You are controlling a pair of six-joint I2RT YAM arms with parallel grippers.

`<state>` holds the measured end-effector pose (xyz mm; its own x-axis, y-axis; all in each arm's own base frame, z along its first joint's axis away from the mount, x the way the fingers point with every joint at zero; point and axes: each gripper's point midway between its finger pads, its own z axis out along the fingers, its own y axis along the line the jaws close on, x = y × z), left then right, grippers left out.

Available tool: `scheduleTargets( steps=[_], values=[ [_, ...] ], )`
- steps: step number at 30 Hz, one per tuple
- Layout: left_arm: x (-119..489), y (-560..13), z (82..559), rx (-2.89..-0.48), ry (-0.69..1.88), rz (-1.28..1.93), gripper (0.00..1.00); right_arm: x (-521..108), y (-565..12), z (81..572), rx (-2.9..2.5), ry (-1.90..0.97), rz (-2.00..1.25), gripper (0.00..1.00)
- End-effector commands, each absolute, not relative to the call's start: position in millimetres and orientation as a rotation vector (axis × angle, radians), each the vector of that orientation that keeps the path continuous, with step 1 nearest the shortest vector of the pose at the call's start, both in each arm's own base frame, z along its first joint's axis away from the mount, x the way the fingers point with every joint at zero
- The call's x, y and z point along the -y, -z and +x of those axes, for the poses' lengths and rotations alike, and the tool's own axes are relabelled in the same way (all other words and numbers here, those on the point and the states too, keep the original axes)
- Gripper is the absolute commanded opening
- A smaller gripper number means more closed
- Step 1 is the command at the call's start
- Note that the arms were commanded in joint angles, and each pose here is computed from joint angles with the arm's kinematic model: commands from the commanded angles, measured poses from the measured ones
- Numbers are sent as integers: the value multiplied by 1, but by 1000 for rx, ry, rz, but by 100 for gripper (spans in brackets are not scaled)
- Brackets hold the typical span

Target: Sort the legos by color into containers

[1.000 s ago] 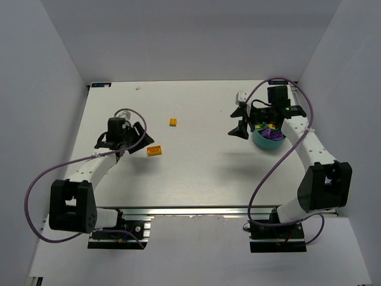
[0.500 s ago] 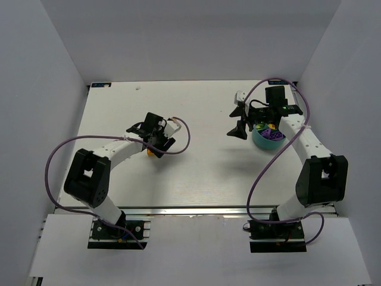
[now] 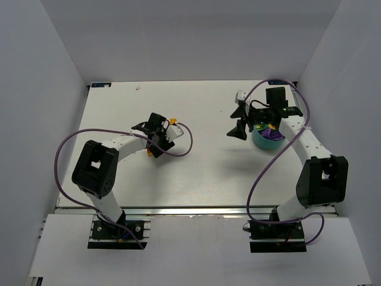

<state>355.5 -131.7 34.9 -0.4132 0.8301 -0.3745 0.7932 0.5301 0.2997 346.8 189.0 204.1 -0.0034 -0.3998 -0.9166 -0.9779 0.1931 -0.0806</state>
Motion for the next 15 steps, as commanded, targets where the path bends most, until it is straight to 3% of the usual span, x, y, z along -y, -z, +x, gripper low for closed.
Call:
scheduleTargets(
  steps=[1, 3, 8, 10, 11, 15],
  values=[
    [138, -31, 357, -2266, -37, 1371, 63, -196, -223, 359, -1541, -820, -1309, 89],
    [138, -25, 355, -2273, -17, 1374, 58, -201, -221, 364, -1559, -821, -1298, 89],
    [137, -31, 366, -2283, -7, 1264, 18, -217, -221, 375, -1578, -781, -1289, 89],
    [141, -46, 375, -2265, 14, 1173, 10, -227, -216, 387, -1611, -719, -1263, 89],
    [143, -52, 378, -2261, 24, 1132, 1, -230, -211, 394, -1637, -686, -1235, 89],
    [148, -87, 387, -2237, 120, 920, 0, -268, -198, 422, -1677, -546, -1182, 89]
  ],
)
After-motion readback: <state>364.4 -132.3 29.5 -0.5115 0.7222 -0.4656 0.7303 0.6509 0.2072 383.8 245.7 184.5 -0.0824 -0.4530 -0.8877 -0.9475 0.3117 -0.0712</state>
